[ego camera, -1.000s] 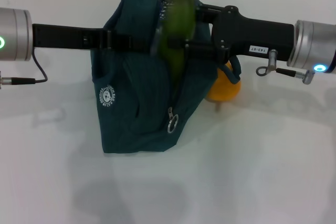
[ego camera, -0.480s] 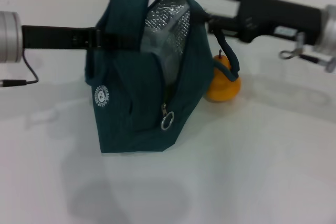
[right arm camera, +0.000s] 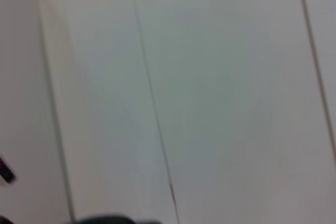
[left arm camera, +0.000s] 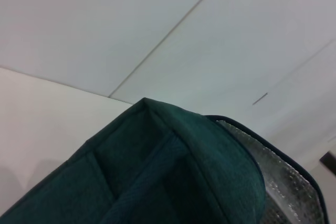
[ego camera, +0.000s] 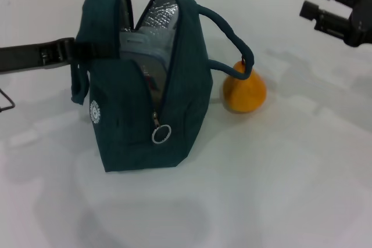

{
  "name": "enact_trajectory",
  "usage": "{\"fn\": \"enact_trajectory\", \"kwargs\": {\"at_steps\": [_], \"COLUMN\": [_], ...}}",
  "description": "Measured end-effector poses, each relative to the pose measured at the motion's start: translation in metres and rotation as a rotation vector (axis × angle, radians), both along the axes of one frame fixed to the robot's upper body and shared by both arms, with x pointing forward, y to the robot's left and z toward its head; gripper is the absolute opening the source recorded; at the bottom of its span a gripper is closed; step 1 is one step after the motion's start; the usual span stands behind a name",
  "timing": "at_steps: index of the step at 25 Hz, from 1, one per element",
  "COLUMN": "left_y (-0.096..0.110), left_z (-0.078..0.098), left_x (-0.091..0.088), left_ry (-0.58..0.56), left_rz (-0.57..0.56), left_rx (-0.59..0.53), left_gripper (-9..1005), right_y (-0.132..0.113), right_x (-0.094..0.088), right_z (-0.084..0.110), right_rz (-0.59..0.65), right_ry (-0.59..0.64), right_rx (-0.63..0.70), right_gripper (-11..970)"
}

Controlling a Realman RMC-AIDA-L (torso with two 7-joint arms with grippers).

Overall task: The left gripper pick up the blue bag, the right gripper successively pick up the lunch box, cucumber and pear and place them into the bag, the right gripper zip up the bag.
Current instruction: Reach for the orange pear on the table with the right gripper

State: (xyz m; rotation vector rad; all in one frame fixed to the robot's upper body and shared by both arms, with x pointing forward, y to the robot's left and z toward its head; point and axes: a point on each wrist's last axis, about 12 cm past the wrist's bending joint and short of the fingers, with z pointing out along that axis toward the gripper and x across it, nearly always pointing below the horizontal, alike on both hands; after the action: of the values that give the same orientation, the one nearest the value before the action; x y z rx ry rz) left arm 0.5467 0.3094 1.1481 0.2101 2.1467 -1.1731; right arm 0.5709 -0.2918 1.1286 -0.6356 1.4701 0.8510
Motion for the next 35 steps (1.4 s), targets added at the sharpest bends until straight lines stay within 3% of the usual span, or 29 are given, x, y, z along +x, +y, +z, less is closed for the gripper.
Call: {"fn": "enact_trajectory", "kwargs": {"at_steps": [9,20,28,35], "left_y": [0.014,0.022,0.021,0.021], "left_z": [-0.015,-0.022,-0.024,-0.023], "left_x": [-0.004,-0.009,-0.009,-0.008], "left_ry": [-0.003,-0.007,0.0,-0.002], "left_rz": [0.057,0.092,0.092,0.09], "left_rx": [-0.045,-0.07,-0.077,-0.077], "left_gripper": [46,46,47,47], "right_y": [0.016,0.039,0.068,0.074], "right_x": [0.001,0.009,0.017,0.023], "right_z": [-0.031,-0.036,-0.042,-0.042], "right_rz": [-0.027,0.026,0.086,0.077], "right_ry": [0.11,0.124,0.13,0.115], "right_rx": [-0.089,-0.143,-0.254,-0.296], "right_gripper": [708,708,699,697]}}
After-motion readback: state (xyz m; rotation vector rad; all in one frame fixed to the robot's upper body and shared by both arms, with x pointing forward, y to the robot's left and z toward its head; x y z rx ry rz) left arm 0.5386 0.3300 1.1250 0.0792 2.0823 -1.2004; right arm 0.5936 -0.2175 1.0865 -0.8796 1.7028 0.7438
